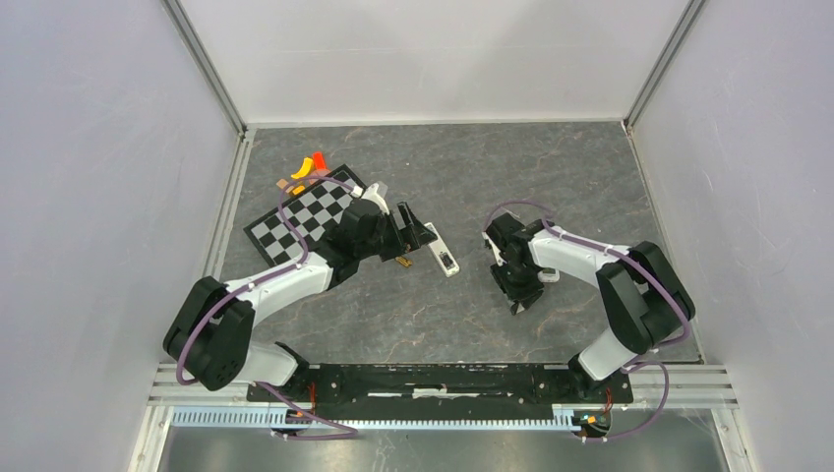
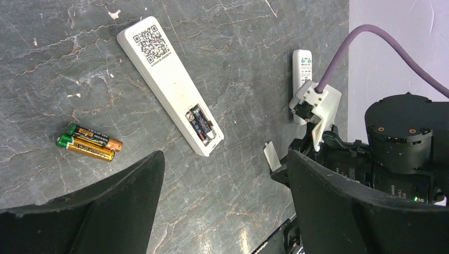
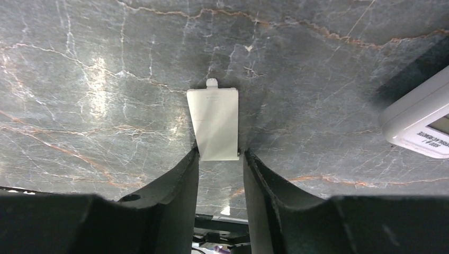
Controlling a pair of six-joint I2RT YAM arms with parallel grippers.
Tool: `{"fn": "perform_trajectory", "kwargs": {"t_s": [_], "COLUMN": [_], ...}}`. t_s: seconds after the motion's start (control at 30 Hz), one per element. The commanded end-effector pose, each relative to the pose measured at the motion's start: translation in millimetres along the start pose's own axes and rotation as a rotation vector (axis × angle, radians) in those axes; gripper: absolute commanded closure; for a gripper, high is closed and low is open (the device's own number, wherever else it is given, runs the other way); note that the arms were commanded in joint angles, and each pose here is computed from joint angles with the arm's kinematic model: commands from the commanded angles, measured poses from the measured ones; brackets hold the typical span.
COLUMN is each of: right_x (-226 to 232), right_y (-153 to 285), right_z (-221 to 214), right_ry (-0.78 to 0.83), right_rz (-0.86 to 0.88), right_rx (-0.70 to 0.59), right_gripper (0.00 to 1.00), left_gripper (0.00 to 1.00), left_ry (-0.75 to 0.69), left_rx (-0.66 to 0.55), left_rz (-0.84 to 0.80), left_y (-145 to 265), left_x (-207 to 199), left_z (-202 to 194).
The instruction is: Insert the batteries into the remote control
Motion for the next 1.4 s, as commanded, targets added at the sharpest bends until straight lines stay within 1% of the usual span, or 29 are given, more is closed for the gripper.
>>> {"fn": "perform_trajectory", "kwargs": {"t_s": [0.0, 0.2, 0.33, 0.6, 0.83, 0.97, 1.17, 1.37], "right_x": [0.6, 0.5, 0.3, 9.5, 13.0, 15.4, 25.4, 35.4], "right_y": [-10.8, -15.5, -11.6, 9.7, 22.4, 25.8, 33.4, 46.3], "right_z": [-7.3, -9.2, -1.4, 20.3, 31.0, 37.0, 50.8, 64.2], "right_ry": [0.011, 0.009, 0.000, -0.008, 0.003, 0.015, 0.037, 0.063], "right_rz": [0.009, 0.009, 0.007, 0.064, 0.089, 0.106, 0.170, 0.219], "right_rx": [0.012, 0.013, -0.027, -0.161, -0.226, -0.260, -0.344, -0.412], "right_gripper": [0.61, 0.68, 0.71, 0.72, 0.71, 0.70, 0.70, 0.70], "left_gripper": [0.09, 0.09, 0.09, 0.10, 0.11, 0.11, 0.16, 0.26], "left_ry": [-0.058, -0.063, -0.054, 0.014, 0.056, 0.070, 0.086, 0.079], "left_rx": [-0.039, -0.007, 0.046, 0.154, 0.224, 0.273, 0.347, 0.388], "left_rz": [-0.034, -0.054, -0.094, -0.128, -0.158, -0.156, -0.157, -0.161], "left_y": [5.3, 4.8, 2.3, -4.8, -9.9, -16.1, -26.7, -33.7], "left_x": [-9.2, -12.5, -17.1, -16.0, -21.4, -21.3, -23.0, -28.7], "left_z": [9.9, 5.2, -3.5, -23.4, -39.1, -54.8, -80.9, -95.4]}}
Point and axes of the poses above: each gripper's point midway between its finger pads, its own y axis back along the fingers, its own x axis along the line the jaws close on, z = x × y, the point moved 2 cm from there along y, back along the fingers, and after that the axes turned 12 degrees about y, right-handed, at the moved point
